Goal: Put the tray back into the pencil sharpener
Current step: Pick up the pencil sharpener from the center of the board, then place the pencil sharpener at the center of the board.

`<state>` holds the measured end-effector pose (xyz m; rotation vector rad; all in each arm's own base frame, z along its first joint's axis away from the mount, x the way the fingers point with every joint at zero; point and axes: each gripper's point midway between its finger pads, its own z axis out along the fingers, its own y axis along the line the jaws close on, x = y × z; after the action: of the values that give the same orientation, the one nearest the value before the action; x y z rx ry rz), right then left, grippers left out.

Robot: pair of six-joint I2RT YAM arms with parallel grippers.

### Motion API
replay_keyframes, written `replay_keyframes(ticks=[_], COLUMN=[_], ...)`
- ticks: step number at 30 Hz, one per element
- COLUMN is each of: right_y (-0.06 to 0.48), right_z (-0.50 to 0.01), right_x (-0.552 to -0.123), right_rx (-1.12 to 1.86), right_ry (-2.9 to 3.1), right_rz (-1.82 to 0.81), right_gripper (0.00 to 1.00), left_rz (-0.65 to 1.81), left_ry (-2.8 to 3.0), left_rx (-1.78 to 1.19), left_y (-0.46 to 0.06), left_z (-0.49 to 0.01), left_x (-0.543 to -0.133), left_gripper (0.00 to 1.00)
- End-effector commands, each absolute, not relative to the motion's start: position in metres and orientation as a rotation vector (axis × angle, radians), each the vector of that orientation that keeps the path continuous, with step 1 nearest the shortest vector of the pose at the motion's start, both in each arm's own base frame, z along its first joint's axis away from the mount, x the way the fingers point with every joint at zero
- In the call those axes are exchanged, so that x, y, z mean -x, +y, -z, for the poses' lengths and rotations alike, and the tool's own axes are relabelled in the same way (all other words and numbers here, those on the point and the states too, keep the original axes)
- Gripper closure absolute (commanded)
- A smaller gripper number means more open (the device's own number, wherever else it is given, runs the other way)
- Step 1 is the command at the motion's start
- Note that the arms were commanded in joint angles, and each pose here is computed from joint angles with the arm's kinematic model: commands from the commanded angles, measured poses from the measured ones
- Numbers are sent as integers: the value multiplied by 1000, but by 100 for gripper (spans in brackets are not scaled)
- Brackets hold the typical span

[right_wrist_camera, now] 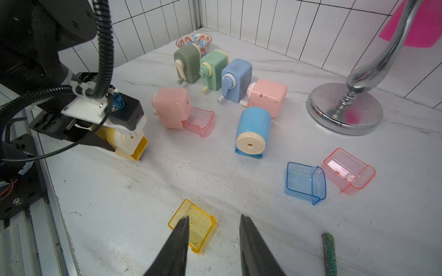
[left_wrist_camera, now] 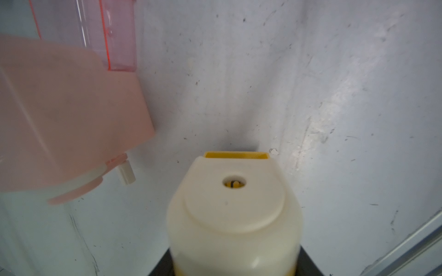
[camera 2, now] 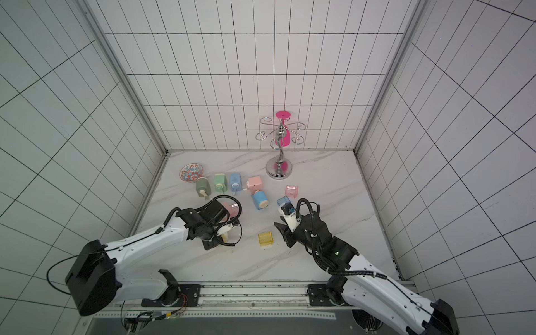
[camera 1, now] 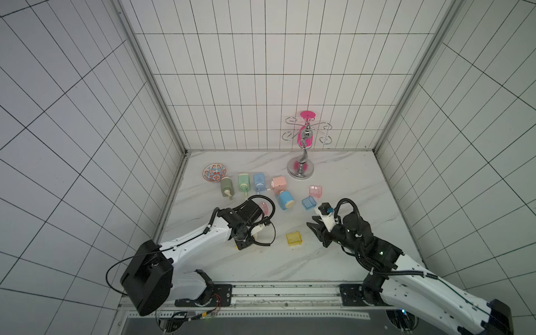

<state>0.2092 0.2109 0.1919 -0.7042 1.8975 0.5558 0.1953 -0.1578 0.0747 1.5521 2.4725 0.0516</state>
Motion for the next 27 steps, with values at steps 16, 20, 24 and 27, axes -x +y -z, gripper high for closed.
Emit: replay_keyframes(ticks=[16, 20, 24, 27], right_y=[160, 167, 179, 178], right_z=[-147, -141, -135, -130], right_x=[-211, -212, -212, -214], right_rx=[27, 36, 42, -7], right_ry=[2260, 2330, 2391, 2413], right_rz=[-603, -604, -655, -672], right_gripper=[82, 81, 79, 79], left_rz=[282, 215, 155, 156], left_ry=[2175, 2183, 2215, 2253], left_rx=[-1764, -1800, -1835, -1827], left_y=[-284, -280, -277, -278], left_z=[-96, -83, -73, -68], left_x=[-190, -192, -193, -193], left_gripper=[80, 80, 78, 75])
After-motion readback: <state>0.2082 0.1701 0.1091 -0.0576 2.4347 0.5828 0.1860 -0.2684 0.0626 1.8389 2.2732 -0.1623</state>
